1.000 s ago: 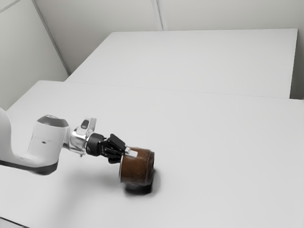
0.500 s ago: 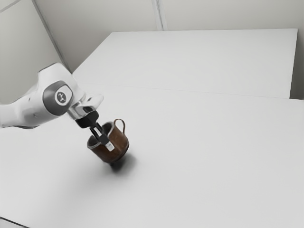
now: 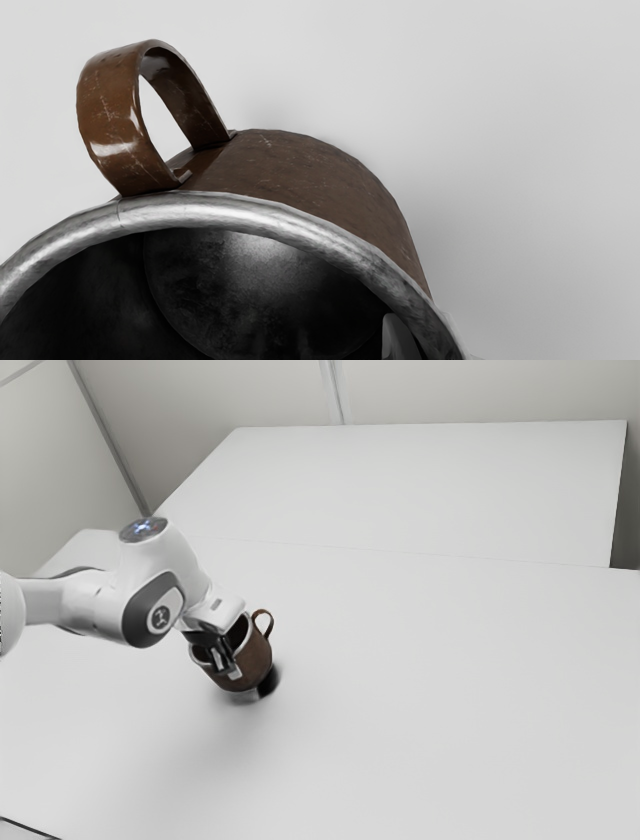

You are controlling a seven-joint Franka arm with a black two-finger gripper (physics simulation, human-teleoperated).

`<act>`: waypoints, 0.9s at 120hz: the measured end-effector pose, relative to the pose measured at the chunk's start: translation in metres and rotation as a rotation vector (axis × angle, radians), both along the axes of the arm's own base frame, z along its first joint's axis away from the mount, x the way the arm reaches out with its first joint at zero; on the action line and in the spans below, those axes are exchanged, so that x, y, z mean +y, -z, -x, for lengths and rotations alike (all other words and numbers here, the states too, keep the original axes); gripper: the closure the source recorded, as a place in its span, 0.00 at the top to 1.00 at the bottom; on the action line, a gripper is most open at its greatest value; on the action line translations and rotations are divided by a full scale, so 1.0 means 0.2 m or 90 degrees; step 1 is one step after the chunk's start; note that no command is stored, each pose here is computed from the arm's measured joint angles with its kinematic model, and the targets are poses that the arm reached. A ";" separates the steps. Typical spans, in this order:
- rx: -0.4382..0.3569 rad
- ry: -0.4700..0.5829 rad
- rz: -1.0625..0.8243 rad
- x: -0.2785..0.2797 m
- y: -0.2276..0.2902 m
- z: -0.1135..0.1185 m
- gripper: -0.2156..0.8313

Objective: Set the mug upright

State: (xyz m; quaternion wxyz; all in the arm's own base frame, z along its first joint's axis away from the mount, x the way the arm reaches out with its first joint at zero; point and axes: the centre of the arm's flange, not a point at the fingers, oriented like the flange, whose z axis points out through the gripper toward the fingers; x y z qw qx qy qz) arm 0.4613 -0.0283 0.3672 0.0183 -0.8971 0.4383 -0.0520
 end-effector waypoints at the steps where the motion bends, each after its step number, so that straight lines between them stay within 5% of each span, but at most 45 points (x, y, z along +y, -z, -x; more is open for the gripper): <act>1: 0.000 0.000 0.000 0.00 0.00 0.00 0.06; 14: -0.004 0.001 -0.003 -0.01 0.03 -0.01 0.08; 37: -0.010 0.013 -0.002 -0.04 0.04 -0.01 0.45; 55: -0.014 0.016 -0.001 -0.04 0.03 -0.02 0.63; 83: -0.030 0.010 0.005 -0.05 -0.06 -0.02 0.74; 108: -0.028 -0.077 0.023 -0.04 -0.26 -0.02 0.77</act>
